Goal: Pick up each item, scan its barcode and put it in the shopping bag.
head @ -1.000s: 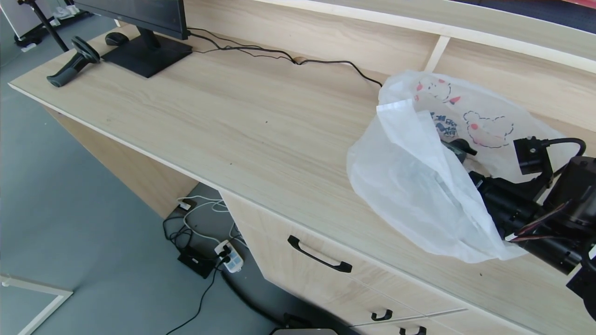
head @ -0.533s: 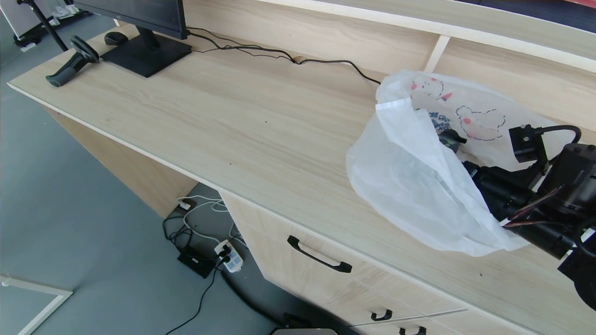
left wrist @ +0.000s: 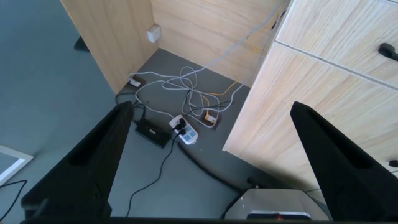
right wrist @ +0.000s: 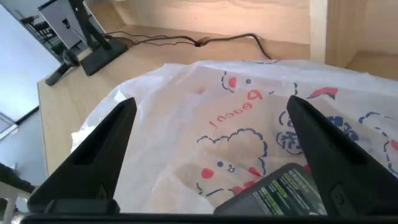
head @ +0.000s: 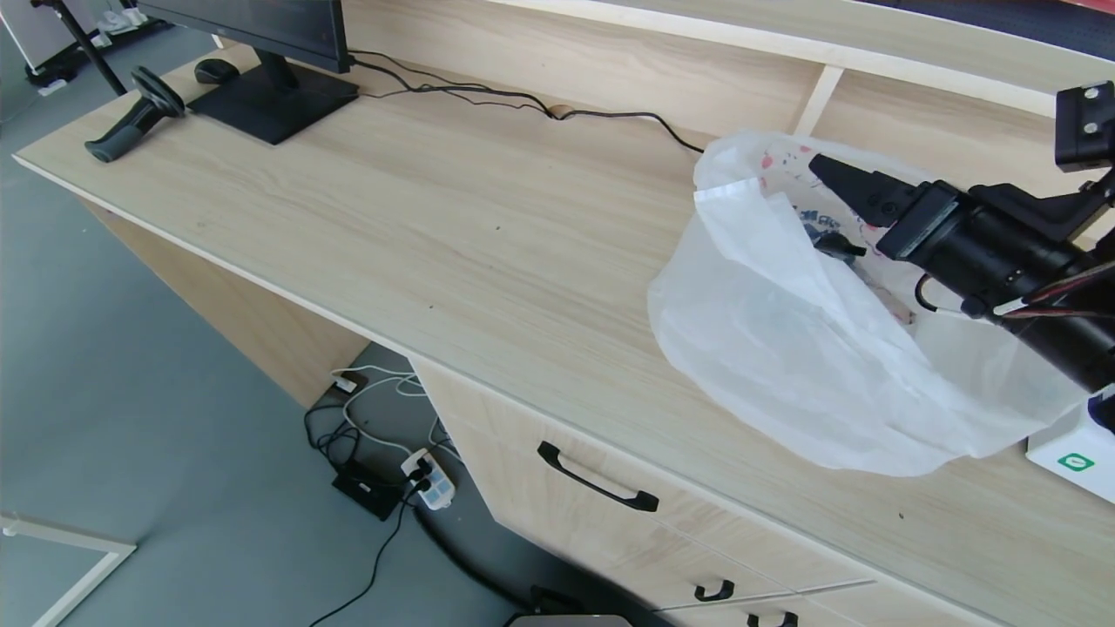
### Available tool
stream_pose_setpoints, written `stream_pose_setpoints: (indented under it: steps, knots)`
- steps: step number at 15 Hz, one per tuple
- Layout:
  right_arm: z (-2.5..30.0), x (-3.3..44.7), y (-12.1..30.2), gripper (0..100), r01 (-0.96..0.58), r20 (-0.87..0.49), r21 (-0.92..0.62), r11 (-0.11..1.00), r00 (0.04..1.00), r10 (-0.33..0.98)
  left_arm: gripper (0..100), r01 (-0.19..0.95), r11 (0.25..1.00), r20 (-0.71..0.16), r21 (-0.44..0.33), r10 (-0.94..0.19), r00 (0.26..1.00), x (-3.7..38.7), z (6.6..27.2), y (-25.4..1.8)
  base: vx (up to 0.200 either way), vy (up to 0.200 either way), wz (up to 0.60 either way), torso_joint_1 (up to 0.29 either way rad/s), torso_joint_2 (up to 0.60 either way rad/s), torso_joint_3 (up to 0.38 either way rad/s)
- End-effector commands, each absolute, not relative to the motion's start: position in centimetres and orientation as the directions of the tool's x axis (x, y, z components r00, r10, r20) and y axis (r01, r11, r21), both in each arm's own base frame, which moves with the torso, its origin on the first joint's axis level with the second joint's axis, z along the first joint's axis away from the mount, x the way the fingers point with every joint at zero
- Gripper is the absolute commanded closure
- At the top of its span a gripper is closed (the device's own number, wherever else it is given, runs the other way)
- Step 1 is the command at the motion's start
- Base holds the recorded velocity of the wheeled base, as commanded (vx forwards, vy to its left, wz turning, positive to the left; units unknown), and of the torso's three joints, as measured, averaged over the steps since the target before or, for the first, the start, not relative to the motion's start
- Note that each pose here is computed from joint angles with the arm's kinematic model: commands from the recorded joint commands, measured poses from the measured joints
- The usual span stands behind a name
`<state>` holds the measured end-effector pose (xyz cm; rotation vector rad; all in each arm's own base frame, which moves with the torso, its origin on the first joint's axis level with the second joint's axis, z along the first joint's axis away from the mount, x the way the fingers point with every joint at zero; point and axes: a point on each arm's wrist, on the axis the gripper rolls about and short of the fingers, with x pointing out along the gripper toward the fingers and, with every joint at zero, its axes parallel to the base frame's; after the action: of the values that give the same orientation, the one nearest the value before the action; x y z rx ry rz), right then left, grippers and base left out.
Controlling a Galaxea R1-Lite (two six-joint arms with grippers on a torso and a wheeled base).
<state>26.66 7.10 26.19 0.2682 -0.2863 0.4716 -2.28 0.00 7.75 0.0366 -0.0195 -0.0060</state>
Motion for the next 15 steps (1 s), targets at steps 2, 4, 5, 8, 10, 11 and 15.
stream_pose_setpoints:
  steps: [2,4,5,8,10,11,15]
  knots:
    - [29.5,23.5,6.1,0,-0.435,0.448,0.107,0.894,0.824,0.347,0,0.005,0.999,0.018,0.035,-0.006,1.0,-2.3,7.8,0.0,0.0,0.0,0.0,0.0,0.0,0.0]
    - [29.8,20.8,7.5,0,-0.492,0.466,0.079,0.867,0.787,0.405,0,0.005,0.999,0.018,0.035,-0.006,1.0,-2.3,7.8,0.0,0.0,0.0,0.0,0.0,0.0,0.0]
    - [29.5,19.8,7.7,0,-0.496,0.461,0.042,0.867,0.78,0.424,0,0.005,0.999,0.018,0.035,-0.006,1.0,-2.3,7.8,0.0,0.0,0.0,0.0,0.0,0.0,0.0]
    - [27.8,18.9,7.3,0,-0.479,0.409,0.017,0.877,0.804,0.431,0,0.005,0.999,0.018,0.037,-0.006,1.0,-2.3,7.8,0.0,0.0,0.0,0.0,0.0,0.0,0.0]
    - [27.0,18.4,7.2,0,-0.474,0.388,-0.011,0.88,0.809,0.441,0,0.005,0.999,0.018,0.035,-0.006,1.0,-2.3,7.8,0.0,0.0,0.0,0.0,0.0,0.0,0.0]
    - [26.8,18.4,7.2,0,-0.476,0.379,-0.013,0.879,0.811,0.445,0,0.005,0.999,0.018,0.035,-0.006,1.0,-2.3,7.8,0.0,0.0,0.0,0.0,0.0,0.0,0.0]
    - [27.0,18.4,7.2,0,-0.505,0.386,-0.027,0.863,0.791,0.475,0,0.005,0.999,0.018,0.035,-0.006,1.0,-2.3,7.8,0.0,0.0,0.0,-0.45,-0.001,0.0,0.003]
